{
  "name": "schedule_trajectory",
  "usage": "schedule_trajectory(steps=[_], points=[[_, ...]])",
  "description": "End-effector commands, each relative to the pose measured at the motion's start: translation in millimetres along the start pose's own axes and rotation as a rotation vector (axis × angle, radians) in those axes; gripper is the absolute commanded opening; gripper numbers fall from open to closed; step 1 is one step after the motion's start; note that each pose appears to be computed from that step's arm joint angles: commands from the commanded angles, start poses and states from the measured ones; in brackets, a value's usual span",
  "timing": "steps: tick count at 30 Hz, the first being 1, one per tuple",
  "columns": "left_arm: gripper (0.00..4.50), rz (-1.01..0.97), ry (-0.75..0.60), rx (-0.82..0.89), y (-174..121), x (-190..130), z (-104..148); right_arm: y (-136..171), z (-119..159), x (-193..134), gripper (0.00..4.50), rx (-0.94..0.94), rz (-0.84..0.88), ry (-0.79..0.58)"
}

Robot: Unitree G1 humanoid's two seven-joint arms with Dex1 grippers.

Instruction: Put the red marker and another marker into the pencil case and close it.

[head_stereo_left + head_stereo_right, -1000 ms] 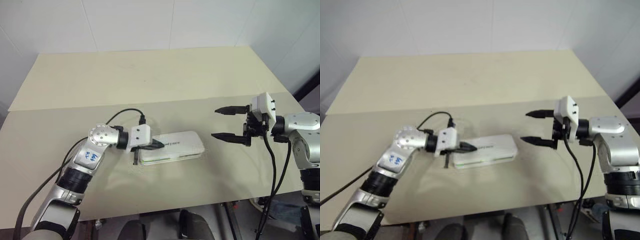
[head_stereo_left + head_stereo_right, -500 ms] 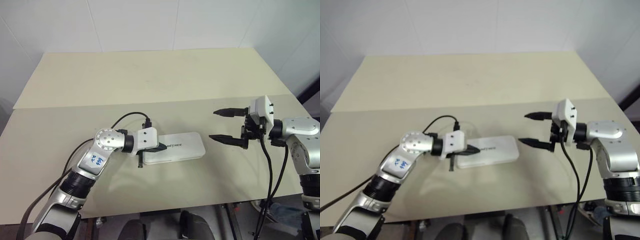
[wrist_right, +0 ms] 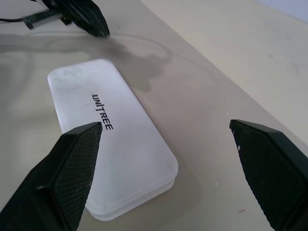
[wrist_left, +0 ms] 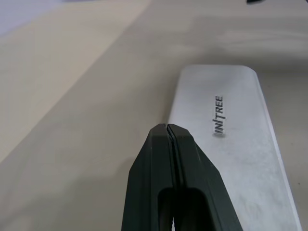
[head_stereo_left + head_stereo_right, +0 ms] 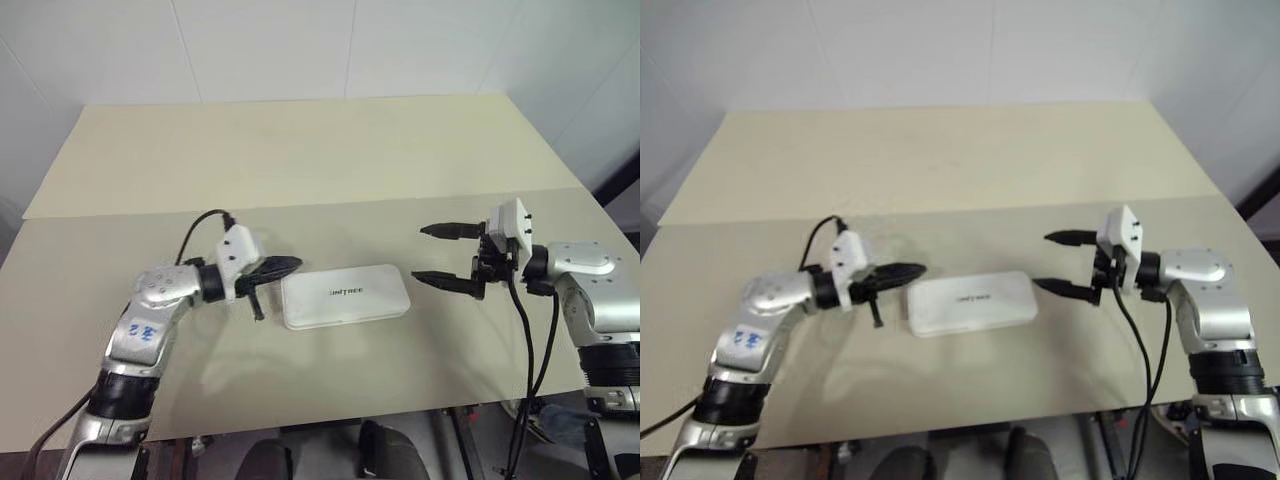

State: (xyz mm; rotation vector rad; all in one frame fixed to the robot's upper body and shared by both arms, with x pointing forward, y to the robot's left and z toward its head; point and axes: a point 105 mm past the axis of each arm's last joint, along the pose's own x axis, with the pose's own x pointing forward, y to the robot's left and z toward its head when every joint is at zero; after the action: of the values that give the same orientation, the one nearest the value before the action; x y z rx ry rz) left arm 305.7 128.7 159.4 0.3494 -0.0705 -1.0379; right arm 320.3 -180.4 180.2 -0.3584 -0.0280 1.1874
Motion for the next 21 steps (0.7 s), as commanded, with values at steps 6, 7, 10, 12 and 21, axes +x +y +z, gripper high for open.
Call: schedule_trajectory(steps=[6,7,10,12,21], points=[[1.6,0.096,-0.106,-0.003,-1.7,-52.3,5.2,-0.9,4.8,-5.6,4.5,-0.055,-0.014,-0.027],[1.92,0.104,-0.103,0.002,-1.6,-54.4,4.5,-0.4,5.1,-6.1,4.5,-0.064,-0.014,-0.026],[2.97,0.109,-0.107,-0.001,-2.4,-59.1,3.6,0.7,5.3,-7.7,4.5,-0.078,-0.019,-0.028],[3.67,0.107,-0.113,-0.006,-3.0,-60.3,3.6,1.6,3.7,-12.1,4.5,-0.086,-0.034,-0.022],[4.48,0.096,-0.134,0.014,0.8,-50.1,8.3,4.7,-2.4,-34.0,4.5,-0.09,-0.094,0.005]])
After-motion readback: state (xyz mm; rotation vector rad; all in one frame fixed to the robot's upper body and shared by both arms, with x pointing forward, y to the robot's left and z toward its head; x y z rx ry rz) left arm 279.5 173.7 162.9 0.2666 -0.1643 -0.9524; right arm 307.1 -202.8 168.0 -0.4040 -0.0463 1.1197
